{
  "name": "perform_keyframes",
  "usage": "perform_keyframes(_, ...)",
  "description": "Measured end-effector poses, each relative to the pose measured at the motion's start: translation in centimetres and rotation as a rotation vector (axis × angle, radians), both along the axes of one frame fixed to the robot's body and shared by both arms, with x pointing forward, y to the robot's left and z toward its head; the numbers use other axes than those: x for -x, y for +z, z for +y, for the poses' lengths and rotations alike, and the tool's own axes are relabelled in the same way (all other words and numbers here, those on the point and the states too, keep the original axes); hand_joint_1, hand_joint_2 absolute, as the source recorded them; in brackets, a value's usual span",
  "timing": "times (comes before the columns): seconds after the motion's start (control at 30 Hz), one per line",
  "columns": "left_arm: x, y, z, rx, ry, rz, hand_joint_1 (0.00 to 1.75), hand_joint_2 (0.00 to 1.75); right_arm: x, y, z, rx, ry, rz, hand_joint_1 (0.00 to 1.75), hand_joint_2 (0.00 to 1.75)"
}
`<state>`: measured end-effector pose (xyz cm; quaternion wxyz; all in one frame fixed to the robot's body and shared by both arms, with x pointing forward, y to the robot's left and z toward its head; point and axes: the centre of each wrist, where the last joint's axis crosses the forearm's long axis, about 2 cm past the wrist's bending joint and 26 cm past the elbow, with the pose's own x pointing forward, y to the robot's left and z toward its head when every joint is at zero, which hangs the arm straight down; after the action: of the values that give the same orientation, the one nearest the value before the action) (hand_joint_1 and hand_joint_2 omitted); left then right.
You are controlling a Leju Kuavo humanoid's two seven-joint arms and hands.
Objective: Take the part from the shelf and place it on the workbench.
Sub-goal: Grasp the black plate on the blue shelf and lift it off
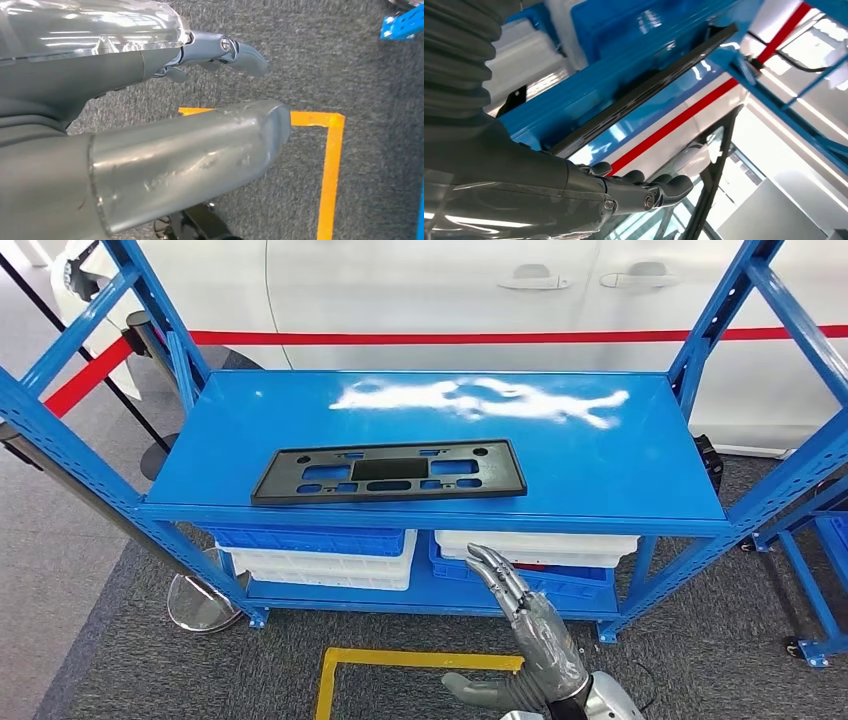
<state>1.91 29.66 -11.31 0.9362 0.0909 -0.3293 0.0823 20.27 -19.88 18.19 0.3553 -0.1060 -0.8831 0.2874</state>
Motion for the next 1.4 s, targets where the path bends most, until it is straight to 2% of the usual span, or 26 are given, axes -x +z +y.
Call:
perform_keyframes(0.37, -0.1, 0.0, 0.6, -0.009, -0.044, -0.006, 0.0, 0.0, -0.9, -1.1, 1.0, 0.233, -0.23, -0.153, 0.0, 1.75)
perform_keyframes(0.57, -0.3, 0.0, 0.6, -0.007, -0.071, -0.005, 0.0, 0.0, -1.7, -2.1, 2.0, 0.347, -0.319, -0.243, 0.0, 1.75)
perform_keyframes(0.77, -0.5, 0.0, 0.8, 0.001, -0.097, 0.003, 0.0, 0.0, -3.2, -1.7, 3.9, 0.403, -0.394, -0.37, 0.0, 1.75)
perform_keyframes(0.97, -0.7, 0.1, 1.2, 0.042, -0.108, -0.002, 0.0, 0.0, -4.4, -1.6, 6.5, 0.426, -0.424, -0.462, 0.0, 1.75)
perform_keyframes(1.4, -0.4, 0.1, 1.8, 0.079, -0.118, -0.018, 0.0, 0.0, -5.6, -1.5, 9.6, 0.405, -0.366, -0.455, 0.0, 1.75)
